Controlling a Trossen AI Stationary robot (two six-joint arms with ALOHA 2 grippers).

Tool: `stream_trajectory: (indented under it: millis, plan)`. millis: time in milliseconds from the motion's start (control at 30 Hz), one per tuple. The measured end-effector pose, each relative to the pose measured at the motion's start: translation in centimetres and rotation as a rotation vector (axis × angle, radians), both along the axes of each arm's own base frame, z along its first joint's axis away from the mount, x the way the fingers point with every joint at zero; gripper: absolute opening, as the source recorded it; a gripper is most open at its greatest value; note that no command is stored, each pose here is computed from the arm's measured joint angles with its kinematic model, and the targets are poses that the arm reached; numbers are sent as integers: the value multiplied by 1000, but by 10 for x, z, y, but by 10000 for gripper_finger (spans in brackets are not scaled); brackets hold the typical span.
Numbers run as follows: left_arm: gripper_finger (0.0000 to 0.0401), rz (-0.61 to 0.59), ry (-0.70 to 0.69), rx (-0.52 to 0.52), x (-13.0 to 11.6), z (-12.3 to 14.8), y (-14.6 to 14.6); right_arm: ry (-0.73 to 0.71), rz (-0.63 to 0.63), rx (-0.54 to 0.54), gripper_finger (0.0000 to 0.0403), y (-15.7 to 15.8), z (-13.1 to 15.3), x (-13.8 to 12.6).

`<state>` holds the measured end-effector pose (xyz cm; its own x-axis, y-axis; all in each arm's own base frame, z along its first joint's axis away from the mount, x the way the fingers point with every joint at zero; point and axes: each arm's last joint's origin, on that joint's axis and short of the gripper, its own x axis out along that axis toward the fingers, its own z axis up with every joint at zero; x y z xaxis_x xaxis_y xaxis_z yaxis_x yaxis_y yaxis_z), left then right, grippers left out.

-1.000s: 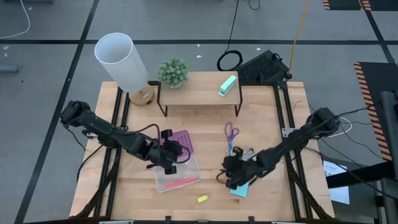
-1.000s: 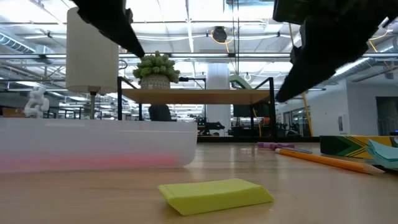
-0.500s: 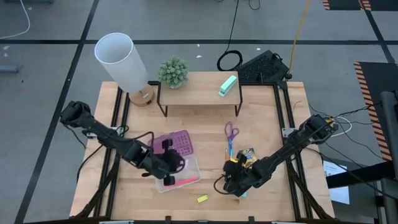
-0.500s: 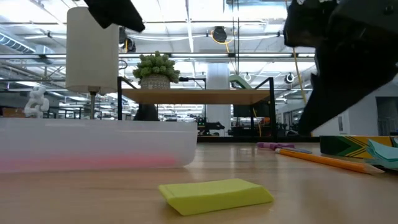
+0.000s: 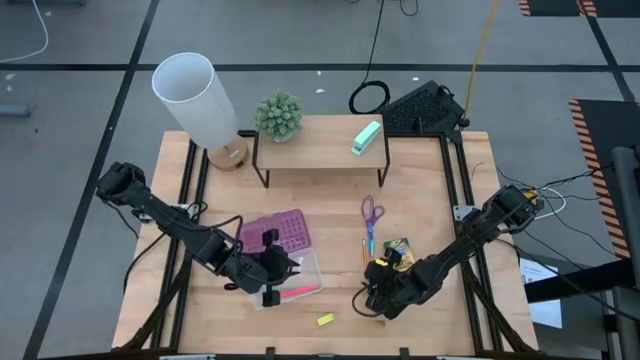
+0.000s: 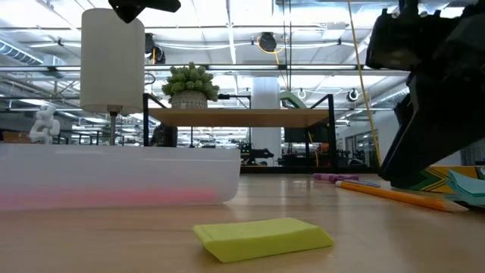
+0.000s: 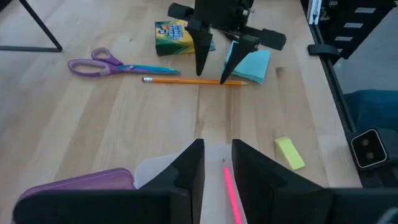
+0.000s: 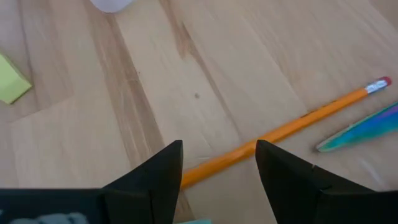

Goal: Pack school essentials
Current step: Put the orange pencil into the transparent box

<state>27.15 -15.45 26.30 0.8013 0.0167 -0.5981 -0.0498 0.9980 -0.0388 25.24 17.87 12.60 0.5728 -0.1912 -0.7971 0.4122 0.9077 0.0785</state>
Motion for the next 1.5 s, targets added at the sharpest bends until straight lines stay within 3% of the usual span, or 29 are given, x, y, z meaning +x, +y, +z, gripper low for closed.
stream_trajectory:
  millis: [567,1100,1500]
  plan:
    - [85,-12,-14,11,1,1,0,40,-64,2,192,-22,-16,-5]
    - [85,-13,-14,12,1,1,0,31,-148,37,27,-27,-17,-3]
    - [85,-11,-14,7,1,1,0,10,-92,33,12,-28,-12,0]
